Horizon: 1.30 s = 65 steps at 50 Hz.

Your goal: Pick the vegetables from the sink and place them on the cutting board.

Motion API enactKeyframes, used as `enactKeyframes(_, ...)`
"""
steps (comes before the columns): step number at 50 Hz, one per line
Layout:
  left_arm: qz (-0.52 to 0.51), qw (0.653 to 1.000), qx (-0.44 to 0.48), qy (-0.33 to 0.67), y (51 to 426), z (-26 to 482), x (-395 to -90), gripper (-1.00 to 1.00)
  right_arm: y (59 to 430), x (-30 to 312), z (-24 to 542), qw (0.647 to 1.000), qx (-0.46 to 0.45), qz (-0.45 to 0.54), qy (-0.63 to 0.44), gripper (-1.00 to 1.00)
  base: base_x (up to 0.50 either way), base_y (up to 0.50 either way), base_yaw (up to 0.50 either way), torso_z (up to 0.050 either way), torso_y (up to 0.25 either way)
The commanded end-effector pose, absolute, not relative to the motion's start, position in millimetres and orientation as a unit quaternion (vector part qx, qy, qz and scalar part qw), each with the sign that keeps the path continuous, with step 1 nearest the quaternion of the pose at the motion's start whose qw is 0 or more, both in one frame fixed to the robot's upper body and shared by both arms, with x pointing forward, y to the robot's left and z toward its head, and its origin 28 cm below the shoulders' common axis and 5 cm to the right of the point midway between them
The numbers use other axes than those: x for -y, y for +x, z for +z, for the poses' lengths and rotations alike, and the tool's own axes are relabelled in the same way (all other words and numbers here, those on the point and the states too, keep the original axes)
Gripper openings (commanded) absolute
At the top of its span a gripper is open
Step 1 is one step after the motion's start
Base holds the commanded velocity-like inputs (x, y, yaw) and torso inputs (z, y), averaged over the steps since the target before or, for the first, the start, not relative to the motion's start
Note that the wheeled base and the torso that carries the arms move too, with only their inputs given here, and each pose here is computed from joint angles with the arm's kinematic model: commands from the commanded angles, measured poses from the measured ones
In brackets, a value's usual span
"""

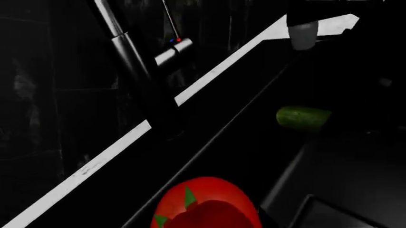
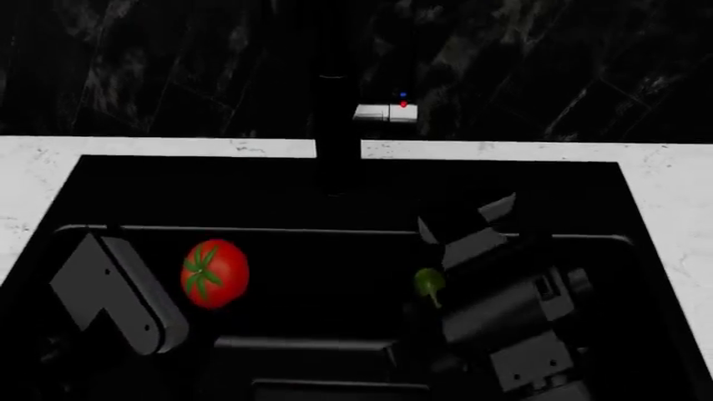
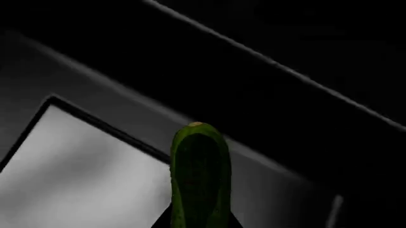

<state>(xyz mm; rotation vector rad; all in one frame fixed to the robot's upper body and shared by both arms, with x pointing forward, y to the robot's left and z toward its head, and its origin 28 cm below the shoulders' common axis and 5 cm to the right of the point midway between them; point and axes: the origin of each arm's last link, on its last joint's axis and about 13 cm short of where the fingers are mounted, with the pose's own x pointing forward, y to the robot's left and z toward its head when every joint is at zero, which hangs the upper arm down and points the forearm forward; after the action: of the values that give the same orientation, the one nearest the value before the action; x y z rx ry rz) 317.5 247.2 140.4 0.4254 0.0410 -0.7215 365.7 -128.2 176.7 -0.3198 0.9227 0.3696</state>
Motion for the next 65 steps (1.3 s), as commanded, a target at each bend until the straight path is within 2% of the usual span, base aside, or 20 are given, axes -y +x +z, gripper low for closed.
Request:
enactKeyframes(1,-0.273,0.944,-0.024,0.184,323,145,-247,-1.0,344,131,223,0.906,-0.334,0.178,-0.19,-1.0,0.04,0.0,0.0,0.0,0.25)
enactKeyframes(6,-0.236,0.955,-0.029,0.177,321,153,-248,-1.0,342,133,230,0.917,-0.31,0.167,-0.186,-1.0,-0.01,0.0,0.0,0.0,0.25)
enactKeyframes(13,-0.219,0.96,-0.037,0.169,317,155,-250,-1.0,341,133,232,0.922,-0.299,0.17,-0.179,-1.0,-0.5,0.0,0.0,0.0,0.25)
enactKeyframes(24,-0.222,0.961,-0.039,0.162,318,154,-245,-1.0,342,133,228,0.929,-0.277,0.183,-0.163,-1.0,-0.5,0.0,0.0,0.0,0.25)
enactKeyframes(32,-0.244,0.958,-0.033,0.148,320,148,-231,-1.0,351,133,221,0.937,-0.254,0.173,-0.164,-1.0,0.0,-0.03,0.0,0.002,0.25)
enactKeyframes(34,-0.248,0.961,-0.039,0.117,323,153,-229,-1.0,353,132,219,0.942,-0.243,0.17,-0.155,-1.0,0.0,-0.5,0.0,0.0,0.0)
enactKeyframes(37,-0.203,0.966,-0.026,0.159,330,152,-222,-1.0,356,130,208,0.944,-0.24,0.161,-0.158,-1.0,0.0,-0.5,0.0,0.0,0.0)
enactKeyframes(40,-0.22,0.962,-0.003,0.163,333,151,-211,-1.0,358,131,201,0.947,-0.237,0.151,-0.155,-1.0,0.0,-0.5,0.0,0.0,0.0)
enactKeyframes(45,-0.187,0.961,0.026,0.201,339,151,-205,-1.0,358,131,205,0.948,-0.233,0.135,-0.169,-1.0,0.0,-0.5,0.0,0.0,0.0)
enactKeyframes(50,-0.157,0.97,-0.003,0.187,340,154,-200,-1.0,357,130,206,0.951,-0.223,0.136,-0.164,-1.0,0.0,-0.5,0.0,0.0,0.0)
enactKeyframes(54,-0.172,0.97,-0.015,0.172,337,159,-197,-1.0,355,130,205,0.951,-0.225,0.136,-0.16,-1.0,0.0,-0.5,0.0,0.0,0.0)
enactKeyframes(65,-0.193,0.973,0.012,0.128,336,176,-192,-1.0,356,136,217,0.955,-0.216,0.126,-0.162,-1.0,0.0,-0.5,0.0,0.0,0.0)
